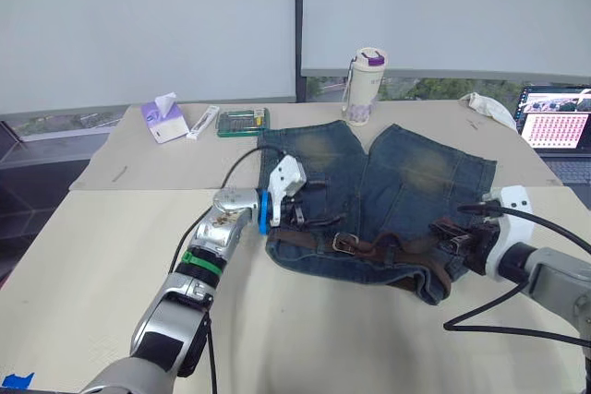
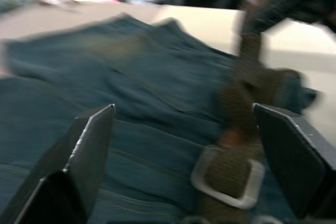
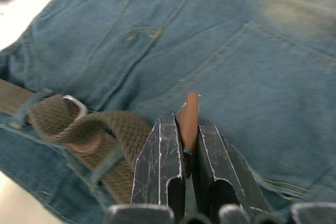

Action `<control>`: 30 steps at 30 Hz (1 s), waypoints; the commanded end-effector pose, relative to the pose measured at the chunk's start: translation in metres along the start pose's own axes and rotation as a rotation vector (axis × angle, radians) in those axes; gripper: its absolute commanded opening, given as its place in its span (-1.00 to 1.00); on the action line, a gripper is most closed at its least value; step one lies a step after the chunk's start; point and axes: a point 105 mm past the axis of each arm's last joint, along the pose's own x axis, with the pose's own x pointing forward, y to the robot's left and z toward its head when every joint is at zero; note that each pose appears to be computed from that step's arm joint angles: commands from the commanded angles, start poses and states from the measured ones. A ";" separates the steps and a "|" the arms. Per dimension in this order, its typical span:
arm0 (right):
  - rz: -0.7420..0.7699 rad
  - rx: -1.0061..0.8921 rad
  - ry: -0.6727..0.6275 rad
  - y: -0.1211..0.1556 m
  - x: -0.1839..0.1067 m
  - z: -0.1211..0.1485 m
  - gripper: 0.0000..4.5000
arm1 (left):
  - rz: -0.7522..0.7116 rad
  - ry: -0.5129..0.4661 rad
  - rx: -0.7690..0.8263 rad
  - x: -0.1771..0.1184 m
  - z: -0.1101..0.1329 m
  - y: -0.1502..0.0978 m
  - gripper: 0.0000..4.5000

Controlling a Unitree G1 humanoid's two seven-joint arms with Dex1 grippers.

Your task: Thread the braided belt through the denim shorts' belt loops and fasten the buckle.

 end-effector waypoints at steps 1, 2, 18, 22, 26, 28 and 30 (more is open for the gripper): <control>-0.015 -0.028 -0.076 -0.003 -0.005 0.018 -1.00 | -0.003 0.011 0.027 0.004 -0.002 0.001 0.34; -0.021 -0.023 -0.088 -0.004 -0.006 0.020 -1.00 | -0.003 0.038 0.030 0.006 -0.011 0.000 0.18; -0.078 -0.044 -0.098 -0.015 -0.013 0.029 -1.00 | -0.022 0.075 -0.008 0.023 -0.046 -0.012 -0.99; -0.084 -0.043 -0.096 -0.016 -0.014 0.029 -1.00 | -0.064 0.098 -0.009 0.024 -0.053 -0.021 -0.99; -0.091 -0.042 -0.099 -0.017 -0.015 0.031 -1.00 | -0.067 0.149 0.004 0.023 -0.065 -0.024 -0.99; -0.092 -0.040 -0.100 -0.017 -0.016 0.031 -1.00 | -0.055 0.169 0.005 0.025 -0.071 -0.025 -0.99; -0.103 -0.039 -0.102 -0.019 -0.017 0.031 -1.00 | -0.073 0.220 -0.005 0.028 -0.086 -0.033 -0.99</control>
